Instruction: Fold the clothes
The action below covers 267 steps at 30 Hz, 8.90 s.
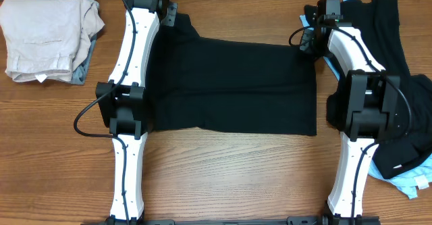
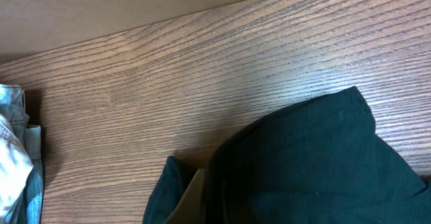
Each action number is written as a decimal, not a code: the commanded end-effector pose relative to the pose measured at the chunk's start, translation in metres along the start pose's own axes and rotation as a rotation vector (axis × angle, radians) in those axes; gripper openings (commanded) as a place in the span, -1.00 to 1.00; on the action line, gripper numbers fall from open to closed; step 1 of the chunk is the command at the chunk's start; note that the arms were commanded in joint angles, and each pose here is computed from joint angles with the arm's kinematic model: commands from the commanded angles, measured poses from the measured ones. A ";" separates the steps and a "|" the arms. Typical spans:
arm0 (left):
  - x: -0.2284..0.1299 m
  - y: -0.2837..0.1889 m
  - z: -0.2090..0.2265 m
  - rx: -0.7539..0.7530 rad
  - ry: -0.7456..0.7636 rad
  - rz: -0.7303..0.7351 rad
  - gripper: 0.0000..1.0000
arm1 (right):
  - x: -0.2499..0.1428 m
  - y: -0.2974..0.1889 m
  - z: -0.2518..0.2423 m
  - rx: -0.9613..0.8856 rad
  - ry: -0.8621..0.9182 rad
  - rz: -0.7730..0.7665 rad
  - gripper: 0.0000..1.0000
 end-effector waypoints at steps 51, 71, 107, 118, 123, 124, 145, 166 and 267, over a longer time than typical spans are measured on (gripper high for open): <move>-0.130 -0.116 0.051 -0.342 -0.080 0.610 -0.92 | -0.100 -0.180 -0.038 0.062 0.043 0.470 -0.92; -0.210 -0.053 0.032 -0.252 -0.066 0.891 1.00 | -0.143 -0.137 -0.054 0.006 0.060 0.590 0.43; -0.055 -0.224 0.115 -0.003 -0.214 0.081 1.00 | -0.127 -0.105 -0.093 0.053 0.188 0.372 -0.92; -0.054 -0.223 0.115 -0.006 -0.213 0.080 1.00 | -0.102 -0.177 -0.068 0.207 0.056 0.384 -0.92; -0.054 -0.217 0.114 -0.010 -0.212 0.092 1.00 | -0.121 -0.179 0.000 0.287 -0.081 0.392 -0.92; -0.054 -0.216 0.114 -0.013 -0.212 0.093 1.00 | -0.124 -0.179 0.010 0.294 -0.100 0.389 -0.92; -0.055 -0.201 0.108 -0.066 -0.212 0.115 1.00 | -0.186 -0.156 0.132 0.399 -0.262 0.404 0.06; -0.130 -0.098 0.022 -0.638 0.008 0.424 1.00 | -0.116 -0.180 0.019 0.414 -0.076 0.366 0.52; -0.078 -0.199 -0.242 -0.679 0.272 0.261 -0.91 | -0.192 -0.076 0.052 0.553 -0.099 0.567 -0.92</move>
Point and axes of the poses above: each gripper's point midway between its finger pads, its own y axis out along the fingers, its own z axis along the line the jaws close on, x = y × z, the point moved 8 cm from there along -y, back along the fingers, and after that the axes turned 7 degrees about y, right-handed, at the moved point
